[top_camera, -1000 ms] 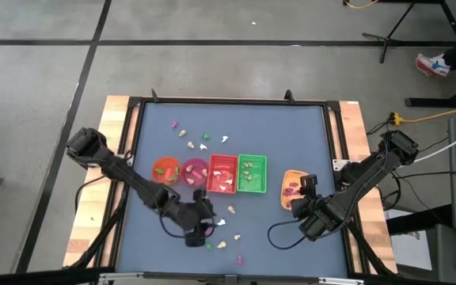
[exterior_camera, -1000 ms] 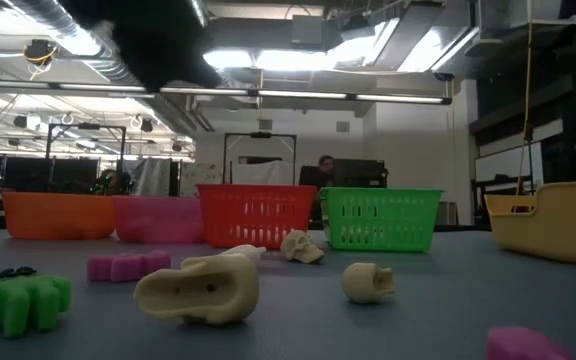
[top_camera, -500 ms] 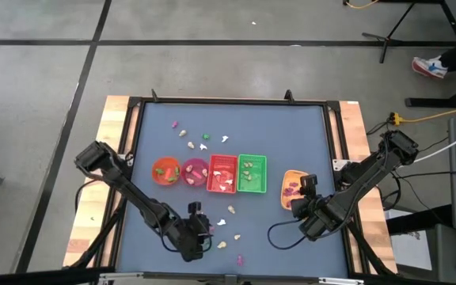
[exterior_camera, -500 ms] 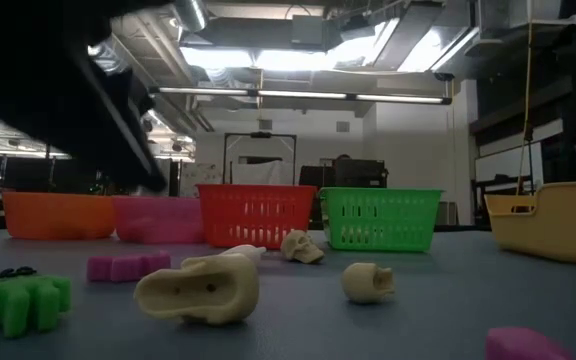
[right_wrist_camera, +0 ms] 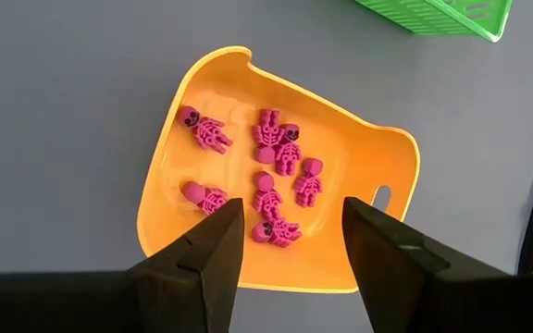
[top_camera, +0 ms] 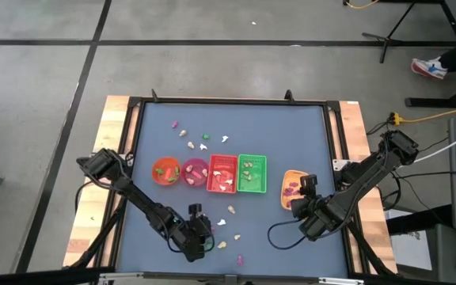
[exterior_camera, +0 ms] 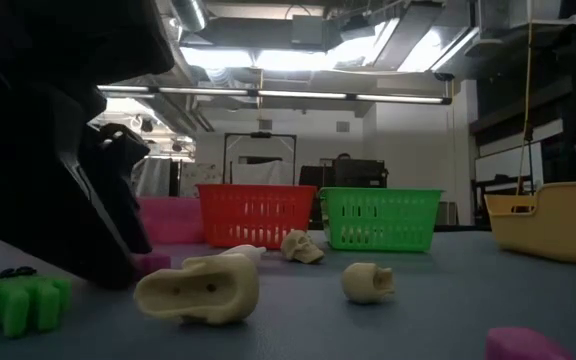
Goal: Sort Halloween decoration
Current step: Put the pink skeleton toy into the yellow bin
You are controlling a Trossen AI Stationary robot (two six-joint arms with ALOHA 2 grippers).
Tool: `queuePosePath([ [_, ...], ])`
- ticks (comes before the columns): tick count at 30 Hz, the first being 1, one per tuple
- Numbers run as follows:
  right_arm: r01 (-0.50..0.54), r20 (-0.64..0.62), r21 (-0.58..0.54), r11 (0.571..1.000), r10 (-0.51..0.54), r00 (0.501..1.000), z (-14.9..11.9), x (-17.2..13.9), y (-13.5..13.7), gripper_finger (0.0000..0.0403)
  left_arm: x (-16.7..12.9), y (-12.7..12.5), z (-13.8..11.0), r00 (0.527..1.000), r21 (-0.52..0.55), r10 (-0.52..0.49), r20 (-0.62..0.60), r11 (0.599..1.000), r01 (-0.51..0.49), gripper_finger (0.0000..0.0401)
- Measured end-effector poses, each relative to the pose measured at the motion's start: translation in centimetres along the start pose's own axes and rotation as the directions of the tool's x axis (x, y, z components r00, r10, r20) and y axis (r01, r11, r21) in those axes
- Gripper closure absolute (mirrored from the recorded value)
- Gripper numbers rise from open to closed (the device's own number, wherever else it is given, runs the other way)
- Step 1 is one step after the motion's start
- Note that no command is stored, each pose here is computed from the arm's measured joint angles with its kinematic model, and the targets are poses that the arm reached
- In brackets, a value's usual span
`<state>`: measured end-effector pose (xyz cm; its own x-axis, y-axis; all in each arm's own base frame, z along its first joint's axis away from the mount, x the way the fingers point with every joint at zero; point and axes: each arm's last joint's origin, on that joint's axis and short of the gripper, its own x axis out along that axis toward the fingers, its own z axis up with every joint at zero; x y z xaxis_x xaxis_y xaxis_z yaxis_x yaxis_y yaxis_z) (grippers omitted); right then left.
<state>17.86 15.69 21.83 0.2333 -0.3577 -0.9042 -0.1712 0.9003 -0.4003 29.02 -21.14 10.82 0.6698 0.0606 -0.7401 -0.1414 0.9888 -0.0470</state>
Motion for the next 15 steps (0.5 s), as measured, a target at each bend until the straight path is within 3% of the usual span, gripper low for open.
queuePosePath([
  [5, 0.0, 0.0, 0.0, 1.0, 0.0, 1.0, 0.0, 0.0, 0.0, 0.0219, 0.04, 0.02, -0.1, 1.0, 0.001, 0.001, -0.009, 1.0, -0.001, 0.0256],
  [15, 0.0, 0.0, 0.0, 1.0, 0.0, 1.0, 0.0, 0.0, 0.0, 0.0219, -0.01, 0.09, -0.22, 0.999, 0.018, -0.005, -0.034, 1.0, 0.006, 0.0312],
])
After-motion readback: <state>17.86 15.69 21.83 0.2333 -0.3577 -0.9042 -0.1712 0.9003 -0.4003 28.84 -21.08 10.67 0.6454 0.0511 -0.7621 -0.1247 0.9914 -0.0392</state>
